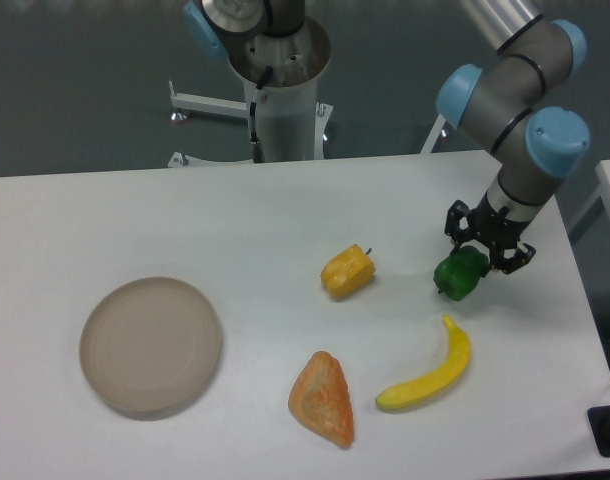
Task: Pick up the green pepper from the table
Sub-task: 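Close the gripper around the green pepper, then lift the held green pepper up off the table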
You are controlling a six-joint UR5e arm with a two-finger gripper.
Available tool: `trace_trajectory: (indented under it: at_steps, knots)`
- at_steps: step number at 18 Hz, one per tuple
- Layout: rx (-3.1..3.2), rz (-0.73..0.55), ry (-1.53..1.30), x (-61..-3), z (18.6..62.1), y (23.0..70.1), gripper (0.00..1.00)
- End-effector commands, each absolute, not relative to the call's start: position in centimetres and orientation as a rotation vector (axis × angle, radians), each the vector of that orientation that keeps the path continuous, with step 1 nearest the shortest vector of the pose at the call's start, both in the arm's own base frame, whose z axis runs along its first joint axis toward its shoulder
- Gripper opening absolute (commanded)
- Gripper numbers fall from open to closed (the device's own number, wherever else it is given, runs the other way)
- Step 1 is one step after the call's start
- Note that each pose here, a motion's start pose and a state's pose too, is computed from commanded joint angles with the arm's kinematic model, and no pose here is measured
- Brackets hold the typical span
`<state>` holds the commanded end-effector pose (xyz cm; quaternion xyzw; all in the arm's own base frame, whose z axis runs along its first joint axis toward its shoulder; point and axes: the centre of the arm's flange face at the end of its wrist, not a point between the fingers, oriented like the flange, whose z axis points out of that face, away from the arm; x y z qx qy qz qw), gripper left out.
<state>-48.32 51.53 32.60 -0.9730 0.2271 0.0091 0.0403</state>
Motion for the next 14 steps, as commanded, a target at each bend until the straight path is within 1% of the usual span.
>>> trace_trajectory:
  at_steps: [3, 6, 9, 14]
  knots:
    - [-2.990, 0.118, 0.803, -45.5, 34.9, 54.7, 0.23]
    - [-2.974, 0.179, 0.863, -43.5, 36.1, 57.5, 0.23]
    - [-2.958, 0.204, 0.890, -42.6, 37.0, 58.4, 0.23]
    - [-2.962, 0.220, 0.926, -41.3, 37.0, 59.1, 0.23]
